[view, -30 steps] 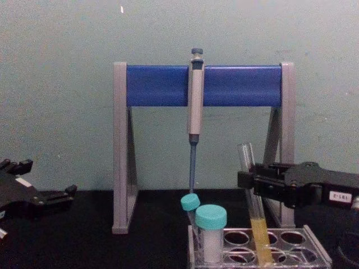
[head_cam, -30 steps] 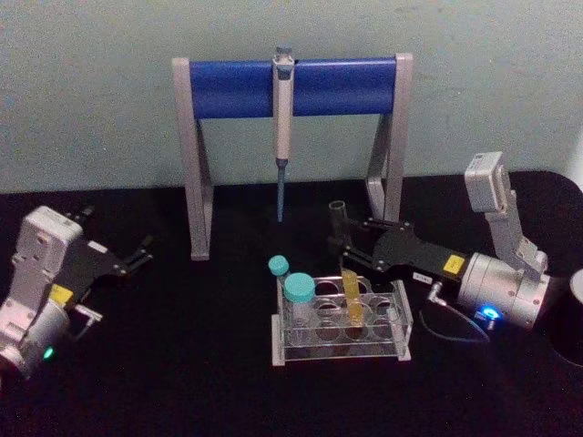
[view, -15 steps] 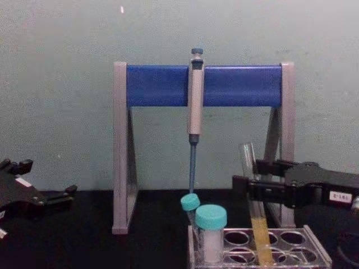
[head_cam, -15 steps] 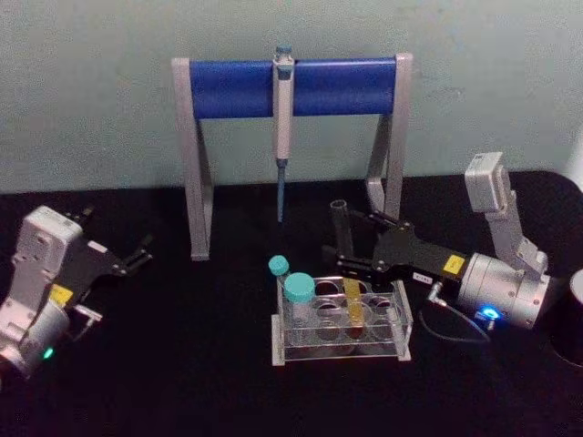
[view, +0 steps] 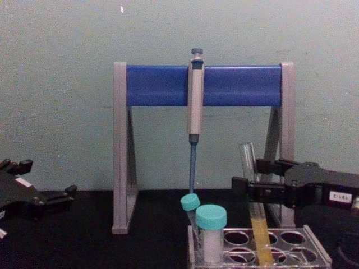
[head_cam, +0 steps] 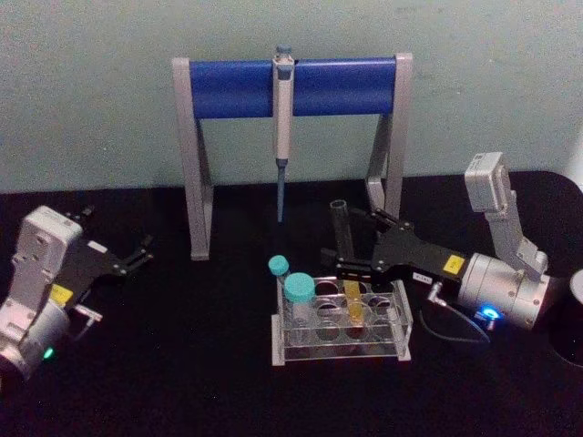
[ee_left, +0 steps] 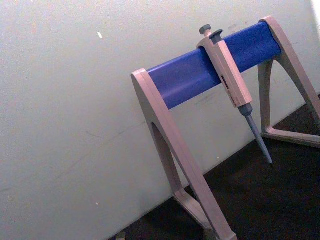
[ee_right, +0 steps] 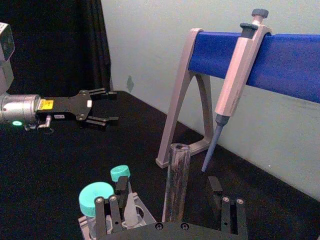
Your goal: Pick up the test tube from the test tube rack, shake it, then place it back into the test tube rack.
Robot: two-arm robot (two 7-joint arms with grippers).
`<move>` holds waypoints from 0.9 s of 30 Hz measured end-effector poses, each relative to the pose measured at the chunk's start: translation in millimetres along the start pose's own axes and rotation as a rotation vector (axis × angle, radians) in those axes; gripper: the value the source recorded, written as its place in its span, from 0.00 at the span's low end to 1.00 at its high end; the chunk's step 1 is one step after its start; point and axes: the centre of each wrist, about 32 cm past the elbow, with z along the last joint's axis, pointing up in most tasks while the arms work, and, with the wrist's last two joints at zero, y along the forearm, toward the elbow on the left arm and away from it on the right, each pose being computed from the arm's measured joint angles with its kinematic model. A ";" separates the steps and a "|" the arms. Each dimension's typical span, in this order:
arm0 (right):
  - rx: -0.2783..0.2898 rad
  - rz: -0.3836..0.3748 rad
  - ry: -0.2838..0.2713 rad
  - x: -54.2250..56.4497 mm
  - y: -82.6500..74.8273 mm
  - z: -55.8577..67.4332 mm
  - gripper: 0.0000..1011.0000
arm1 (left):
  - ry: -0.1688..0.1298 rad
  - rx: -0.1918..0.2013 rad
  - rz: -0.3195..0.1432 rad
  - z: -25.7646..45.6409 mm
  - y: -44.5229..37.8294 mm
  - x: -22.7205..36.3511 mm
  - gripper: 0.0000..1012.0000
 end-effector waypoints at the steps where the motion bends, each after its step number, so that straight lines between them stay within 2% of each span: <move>1: 0.001 0.000 -0.001 0.0 -0.1 0.0 0.99 | 0.000 0.000 0.000 0.0 0.0 0.0 0.99; 5: 0.017 -0.003 -0.017 -2.2 -1.0 0.8 0.99 | 0.000 0.000 0.000 0.0 0.0 0.0 0.99; 12: 0.087 -0.041 -0.047 -6.2 -5.6 6.4 0.99 | 0.000 0.000 0.000 0.0 0.0 0.0 0.99; 15: 0.133 -0.101 -0.062 -10.4 -10.0 11.0 0.99 | 0.000 0.000 0.000 0.0 0.0 0.0 0.99; 19: 0.157 -0.198 -0.066 -14.6 -16.3 14.5 0.99 | 0.000 0.000 0.000 0.0 0.0 0.0 0.99; 20: 0.154 -0.242 -0.064 -15.7 -18.7 15.0 0.99 | 0.000 0.000 0.000 0.0 0.0 0.0 0.99; 24: 0.120 -0.340 -0.063 -17.5 -22.6 16.2 0.99 | 0.000 0.000 0.000 0.0 0.0 0.0 0.99; 25: 0.096 -0.383 -0.057 -17.8 -23.8 15.6 0.99 | 0.000 0.000 0.000 0.0 0.0 0.0 0.99; 27: 0.063 -0.424 -0.053 -18.2 -24.9 14.6 0.99 | 0.000 0.000 0.000 0.0 0.0 0.0 0.99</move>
